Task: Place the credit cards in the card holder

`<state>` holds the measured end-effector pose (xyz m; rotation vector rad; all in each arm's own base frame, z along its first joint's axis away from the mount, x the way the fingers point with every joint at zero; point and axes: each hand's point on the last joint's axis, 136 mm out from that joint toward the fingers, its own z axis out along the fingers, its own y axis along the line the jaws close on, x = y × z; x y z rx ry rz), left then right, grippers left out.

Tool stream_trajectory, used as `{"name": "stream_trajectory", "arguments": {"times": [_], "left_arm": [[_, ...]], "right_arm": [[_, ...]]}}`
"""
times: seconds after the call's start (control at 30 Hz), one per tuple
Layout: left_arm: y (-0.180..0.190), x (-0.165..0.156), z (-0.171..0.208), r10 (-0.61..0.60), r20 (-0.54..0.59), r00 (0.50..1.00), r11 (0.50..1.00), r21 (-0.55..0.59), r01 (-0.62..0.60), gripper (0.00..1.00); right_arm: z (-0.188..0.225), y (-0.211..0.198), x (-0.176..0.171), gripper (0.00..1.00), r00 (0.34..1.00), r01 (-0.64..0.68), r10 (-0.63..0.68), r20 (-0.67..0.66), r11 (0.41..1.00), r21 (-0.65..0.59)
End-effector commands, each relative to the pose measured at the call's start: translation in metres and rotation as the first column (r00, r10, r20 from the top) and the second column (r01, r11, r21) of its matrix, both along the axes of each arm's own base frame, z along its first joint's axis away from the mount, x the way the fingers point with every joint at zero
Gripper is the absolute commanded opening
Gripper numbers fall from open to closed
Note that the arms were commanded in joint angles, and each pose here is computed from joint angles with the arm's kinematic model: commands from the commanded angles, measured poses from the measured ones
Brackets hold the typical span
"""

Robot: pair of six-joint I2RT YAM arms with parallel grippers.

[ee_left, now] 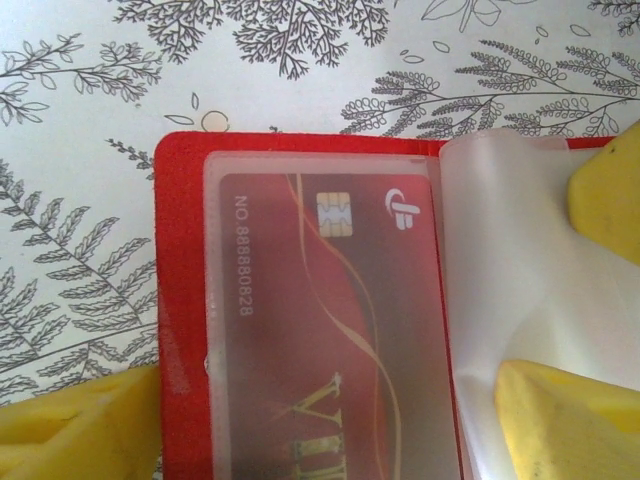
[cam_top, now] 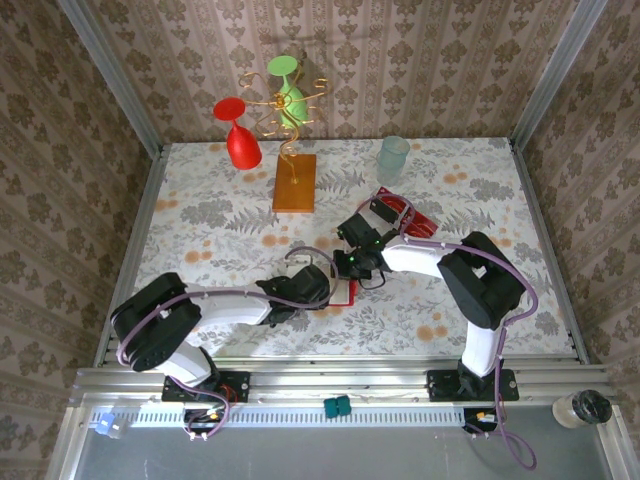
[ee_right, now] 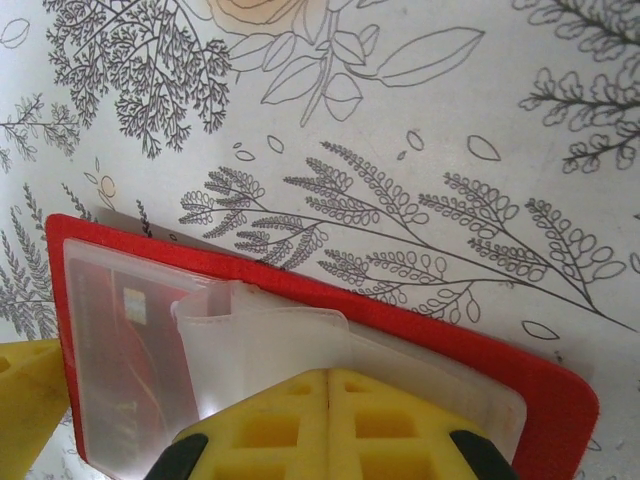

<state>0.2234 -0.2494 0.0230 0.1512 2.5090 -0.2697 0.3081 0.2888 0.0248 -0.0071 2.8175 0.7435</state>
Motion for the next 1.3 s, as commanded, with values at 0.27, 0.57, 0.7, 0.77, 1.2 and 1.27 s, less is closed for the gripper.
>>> {"name": "stream_trajectory", "arguments": {"times": [0.27,0.57,0.7,0.77,1.2,1.27], "left_arm": [[0.021,-0.014,-0.013,0.029,-0.039,0.999,0.998,0.048,-0.028,0.84],[0.020,-0.014,-0.010,0.025,-0.033,0.999,0.999,0.040,-0.024,0.84],[0.016,-0.012,-0.002,0.015,-0.015,1.000,1.000,0.019,-0.014,0.88],[0.014,-0.011,0.003,0.012,-0.004,1.000,1.000,0.007,-0.012,0.89],[0.004,-0.008,0.016,-0.027,0.019,0.999,0.999,-0.026,0.027,0.94],[0.003,-0.008,0.016,-0.031,0.017,0.999,0.999,-0.027,0.032,0.94]], "right_arm": [[0.011,-0.019,0.005,0.35,0.999,0.050,-0.050,0.008,0.999,0.007],[0.005,-0.015,0.003,0.32,0.999,0.037,-0.037,-0.010,0.999,0.022],[0.013,-0.015,0.002,0.20,1.000,0.021,-0.021,0.005,0.999,0.028],[0.016,-0.015,0.001,0.15,1.000,0.009,-0.010,0.013,1.000,0.024],[0.003,-0.014,-0.008,0.03,0.999,-0.044,0.043,-0.027,0.999,-0.021],[-0.001,-0.011,-0.009,0.02,0.998,-0.051,0.050,-0.037,0.999,-0.019]]}}
